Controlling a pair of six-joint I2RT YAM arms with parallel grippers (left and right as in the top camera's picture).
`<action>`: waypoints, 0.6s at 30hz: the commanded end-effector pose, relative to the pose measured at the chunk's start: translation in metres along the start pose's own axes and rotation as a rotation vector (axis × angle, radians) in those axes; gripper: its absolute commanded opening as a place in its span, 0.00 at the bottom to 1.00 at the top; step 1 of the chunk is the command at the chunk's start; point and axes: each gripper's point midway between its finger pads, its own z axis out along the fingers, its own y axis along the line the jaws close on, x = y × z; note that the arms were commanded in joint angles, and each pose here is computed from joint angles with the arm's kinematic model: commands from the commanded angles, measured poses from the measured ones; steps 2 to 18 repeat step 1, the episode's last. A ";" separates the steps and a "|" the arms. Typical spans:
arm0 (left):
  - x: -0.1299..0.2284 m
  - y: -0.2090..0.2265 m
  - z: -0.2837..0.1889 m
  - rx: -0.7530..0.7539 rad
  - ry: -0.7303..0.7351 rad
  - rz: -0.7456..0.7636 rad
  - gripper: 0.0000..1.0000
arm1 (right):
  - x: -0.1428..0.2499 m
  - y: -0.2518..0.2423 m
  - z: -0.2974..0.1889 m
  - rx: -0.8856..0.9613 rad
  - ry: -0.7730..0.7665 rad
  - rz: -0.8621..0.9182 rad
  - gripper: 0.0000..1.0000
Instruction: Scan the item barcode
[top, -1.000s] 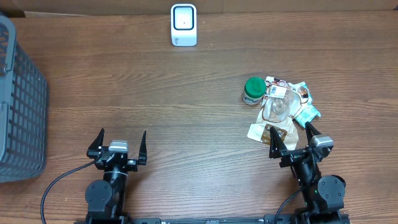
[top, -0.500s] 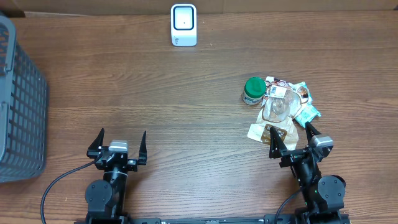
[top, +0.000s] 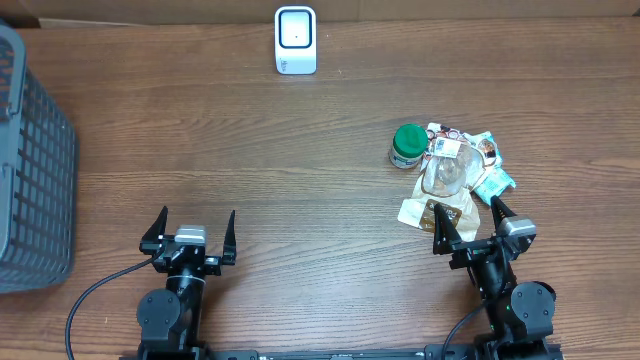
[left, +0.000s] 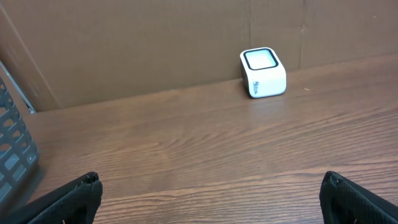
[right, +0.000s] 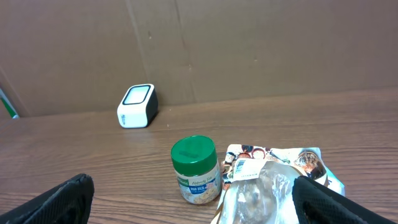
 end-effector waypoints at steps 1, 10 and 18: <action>-0.001 0.001 0.000 -0.001 -0.008 0.021 1.00 | 0.001 -0.002 0.000 0.008 -0.005 0.002 1.00; -0.001 0.001 0.000 -0.001 -0.008 0.021 1.00 | 0.001 -0.002 0.000 0.008 -0.005 0.002 1.00; -0.001 0.001 0.000 -0.001 -0.008 0.021 1.00 | 0.001 -0.002 0.000 0.008 -0.005 0.002 1.00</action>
